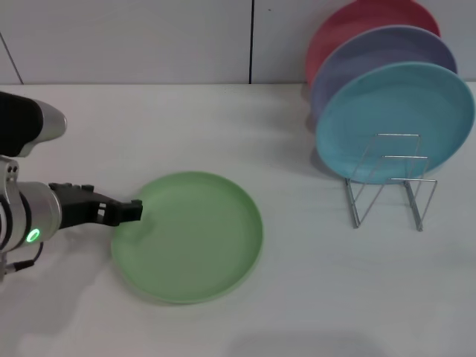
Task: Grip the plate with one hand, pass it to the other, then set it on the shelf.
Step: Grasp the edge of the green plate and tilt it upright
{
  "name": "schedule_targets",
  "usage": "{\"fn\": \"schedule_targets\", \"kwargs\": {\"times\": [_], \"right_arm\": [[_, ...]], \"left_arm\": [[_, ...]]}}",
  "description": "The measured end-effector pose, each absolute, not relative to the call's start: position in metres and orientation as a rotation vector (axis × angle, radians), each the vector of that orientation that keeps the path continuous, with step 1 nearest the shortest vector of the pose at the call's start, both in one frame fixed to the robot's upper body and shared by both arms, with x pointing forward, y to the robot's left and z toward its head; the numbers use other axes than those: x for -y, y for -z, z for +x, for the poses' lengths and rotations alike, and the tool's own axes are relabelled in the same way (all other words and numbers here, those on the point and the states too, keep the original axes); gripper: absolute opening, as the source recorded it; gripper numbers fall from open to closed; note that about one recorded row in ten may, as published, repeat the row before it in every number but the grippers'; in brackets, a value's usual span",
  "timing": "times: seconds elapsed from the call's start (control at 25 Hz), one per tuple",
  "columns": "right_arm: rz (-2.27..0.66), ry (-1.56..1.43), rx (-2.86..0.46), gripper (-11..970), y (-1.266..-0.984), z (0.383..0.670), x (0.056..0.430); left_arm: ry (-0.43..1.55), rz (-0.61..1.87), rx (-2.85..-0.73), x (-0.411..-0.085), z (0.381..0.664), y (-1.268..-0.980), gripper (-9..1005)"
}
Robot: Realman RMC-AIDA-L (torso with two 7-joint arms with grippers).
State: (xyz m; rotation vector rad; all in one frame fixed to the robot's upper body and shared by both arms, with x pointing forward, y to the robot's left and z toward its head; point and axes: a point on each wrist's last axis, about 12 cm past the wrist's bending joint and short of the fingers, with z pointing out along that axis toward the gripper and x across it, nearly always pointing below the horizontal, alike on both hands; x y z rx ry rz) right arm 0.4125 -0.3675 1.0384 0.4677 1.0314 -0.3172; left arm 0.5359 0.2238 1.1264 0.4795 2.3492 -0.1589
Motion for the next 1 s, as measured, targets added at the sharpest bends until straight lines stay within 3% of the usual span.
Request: {"fn": "schedule_targets", "kwargs": {"times": [1.0], "right_arm": [[0.458, 0.320, -1.028, 816, -1.040, 0.414, 0.369]], "left_arm": [[0.160, 0.479, -2.477, -0.227, 0.537, -1.093, 778]]}}
